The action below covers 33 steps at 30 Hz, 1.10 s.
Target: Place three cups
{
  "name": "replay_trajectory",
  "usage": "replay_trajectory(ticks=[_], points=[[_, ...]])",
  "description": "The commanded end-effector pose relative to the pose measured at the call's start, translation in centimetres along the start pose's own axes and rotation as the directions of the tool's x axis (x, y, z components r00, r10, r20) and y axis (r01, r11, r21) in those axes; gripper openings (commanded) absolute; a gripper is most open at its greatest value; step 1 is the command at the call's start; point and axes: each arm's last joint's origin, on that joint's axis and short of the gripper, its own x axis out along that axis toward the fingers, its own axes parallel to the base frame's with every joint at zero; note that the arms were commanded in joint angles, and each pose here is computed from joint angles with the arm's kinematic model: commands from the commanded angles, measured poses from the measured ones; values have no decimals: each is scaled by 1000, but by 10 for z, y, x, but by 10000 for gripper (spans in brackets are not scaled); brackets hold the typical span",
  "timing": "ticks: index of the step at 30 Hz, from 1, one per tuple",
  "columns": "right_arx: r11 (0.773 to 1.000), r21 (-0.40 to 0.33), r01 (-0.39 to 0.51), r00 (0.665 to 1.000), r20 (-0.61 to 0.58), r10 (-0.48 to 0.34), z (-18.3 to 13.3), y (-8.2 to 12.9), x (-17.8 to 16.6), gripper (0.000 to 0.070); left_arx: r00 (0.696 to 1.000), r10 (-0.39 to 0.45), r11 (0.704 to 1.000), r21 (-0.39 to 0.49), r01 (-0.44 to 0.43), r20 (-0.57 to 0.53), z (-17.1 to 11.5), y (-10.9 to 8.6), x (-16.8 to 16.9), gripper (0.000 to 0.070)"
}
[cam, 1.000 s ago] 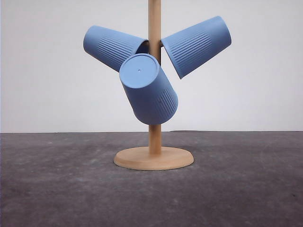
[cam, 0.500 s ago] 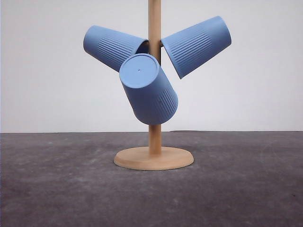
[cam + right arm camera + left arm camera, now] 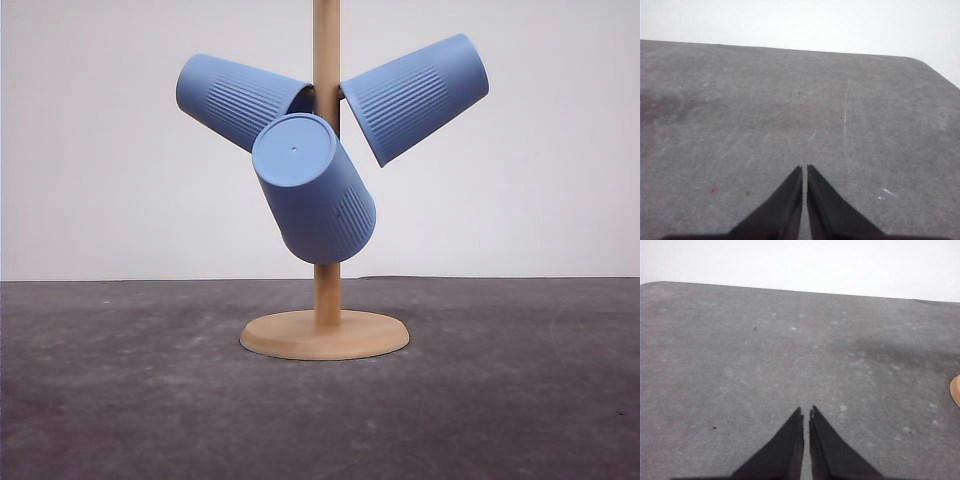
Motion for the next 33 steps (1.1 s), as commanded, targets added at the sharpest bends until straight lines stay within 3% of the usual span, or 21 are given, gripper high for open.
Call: replay_trajectory(ticks=[1,33], points=[[1000,13,-2,1000,4,2,0,0,0,12,1000,2,1000,-4,-2,-6,-4,0,2,0],[1000,13,-2,1000,4,2,0,0,0,12,1000,2,1000,-4,-2,-5,-4,0,2,0]])
